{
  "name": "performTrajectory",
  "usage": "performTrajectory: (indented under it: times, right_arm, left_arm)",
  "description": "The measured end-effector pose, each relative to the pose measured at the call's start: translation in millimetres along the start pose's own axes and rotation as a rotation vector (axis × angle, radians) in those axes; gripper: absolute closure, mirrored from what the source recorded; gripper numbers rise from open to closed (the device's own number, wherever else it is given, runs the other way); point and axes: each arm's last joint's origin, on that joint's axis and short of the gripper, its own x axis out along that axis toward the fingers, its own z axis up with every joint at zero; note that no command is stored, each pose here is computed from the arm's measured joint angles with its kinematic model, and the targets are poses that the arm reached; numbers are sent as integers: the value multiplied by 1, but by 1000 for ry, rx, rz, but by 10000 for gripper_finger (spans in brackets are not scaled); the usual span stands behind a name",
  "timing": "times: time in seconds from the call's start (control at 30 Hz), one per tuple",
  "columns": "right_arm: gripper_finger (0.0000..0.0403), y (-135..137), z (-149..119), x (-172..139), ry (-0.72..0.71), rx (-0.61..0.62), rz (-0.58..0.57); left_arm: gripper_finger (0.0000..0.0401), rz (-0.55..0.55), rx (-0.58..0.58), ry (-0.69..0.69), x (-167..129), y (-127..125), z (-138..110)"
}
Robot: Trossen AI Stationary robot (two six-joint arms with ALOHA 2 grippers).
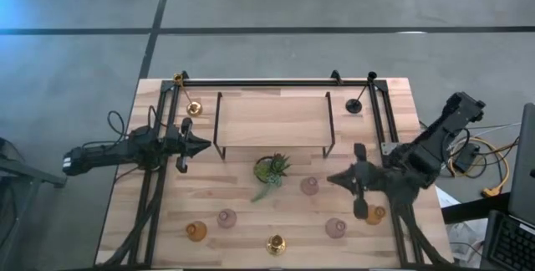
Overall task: Pick & Place candle stick holders
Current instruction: Put the right purple glass candle holder on the shelf
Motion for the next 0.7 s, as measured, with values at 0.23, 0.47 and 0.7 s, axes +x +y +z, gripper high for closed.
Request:
performTrajectory:
  times: [0.23, 0.47, 0.7]
  right_arm:
    - [394, 19, -11, -15, 266, 123, -123]
    - [394, 33, -26, -6, 526, 311, -235]
    - [394, 46, -38, 4, 695, 484, -275]
  left_arm:
    - [366, 0, 0, 0, 0, 0, 0]
    - [366, 0, 0, 0, 0, 0, 0]
    - [366, 0, 0, 0, 0, 0, 0]
